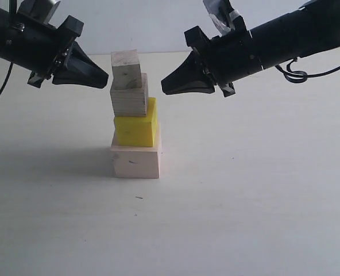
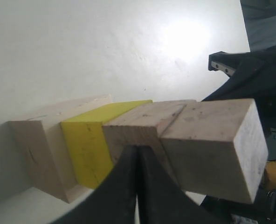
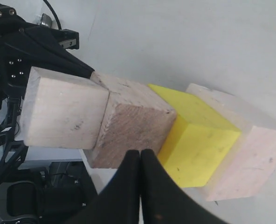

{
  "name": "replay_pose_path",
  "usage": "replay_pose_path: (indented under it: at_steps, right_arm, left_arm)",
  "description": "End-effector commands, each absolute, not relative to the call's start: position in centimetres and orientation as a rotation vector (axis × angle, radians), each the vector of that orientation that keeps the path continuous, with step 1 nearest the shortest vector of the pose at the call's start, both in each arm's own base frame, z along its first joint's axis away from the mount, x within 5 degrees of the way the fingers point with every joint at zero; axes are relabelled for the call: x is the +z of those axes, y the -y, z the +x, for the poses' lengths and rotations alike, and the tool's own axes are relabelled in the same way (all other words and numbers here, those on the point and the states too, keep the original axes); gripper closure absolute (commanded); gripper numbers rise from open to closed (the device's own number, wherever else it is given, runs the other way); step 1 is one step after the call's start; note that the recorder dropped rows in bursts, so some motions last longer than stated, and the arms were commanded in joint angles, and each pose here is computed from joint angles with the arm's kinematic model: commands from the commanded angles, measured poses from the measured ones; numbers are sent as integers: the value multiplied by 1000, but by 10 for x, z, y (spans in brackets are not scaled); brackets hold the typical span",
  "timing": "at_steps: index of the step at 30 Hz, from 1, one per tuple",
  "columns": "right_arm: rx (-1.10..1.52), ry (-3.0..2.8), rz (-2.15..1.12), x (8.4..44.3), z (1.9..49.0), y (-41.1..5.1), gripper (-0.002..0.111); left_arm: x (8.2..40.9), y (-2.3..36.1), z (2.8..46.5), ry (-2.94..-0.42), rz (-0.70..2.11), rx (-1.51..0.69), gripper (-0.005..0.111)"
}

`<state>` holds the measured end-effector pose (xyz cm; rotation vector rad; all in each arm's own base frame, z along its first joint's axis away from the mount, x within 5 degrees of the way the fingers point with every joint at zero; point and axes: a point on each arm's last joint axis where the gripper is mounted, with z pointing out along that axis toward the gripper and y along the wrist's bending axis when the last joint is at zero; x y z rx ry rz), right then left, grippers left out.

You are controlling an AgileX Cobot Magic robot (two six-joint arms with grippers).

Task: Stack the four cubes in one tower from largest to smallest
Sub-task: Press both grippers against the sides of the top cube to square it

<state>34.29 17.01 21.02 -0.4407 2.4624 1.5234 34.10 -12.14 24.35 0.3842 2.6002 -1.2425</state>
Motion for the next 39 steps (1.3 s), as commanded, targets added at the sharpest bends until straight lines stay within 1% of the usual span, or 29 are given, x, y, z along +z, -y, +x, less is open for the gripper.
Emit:
replay_pose_path:
  at_steps: [1, 9, 16, 34, 39]
  right_arm:
    - [1542, -2448, -453, 211, 342, -171, 108]
    - [1541, -2444, -530, 211, 334, -186, 108]
    - [1471, -2486, -512, 206, 337, -182, 108]
    - [1469, -2488, -515, 206, 336, -182, 108]
    - [1477, -2485, -510, 207, 336, -182, 108]
  left_arm:
    - [244, 123, 340, -2595, 397, -1267, 107]
    - [244, 131, 336, -2600, 433, -1280, 107]
    - [244, 134, 336, -2597, 437, -1273, 107]
    - [244, 132, 335, -2611, 444, -1259, 107]
    - [258, 131, 330, -2573, 468, -1240, 107]
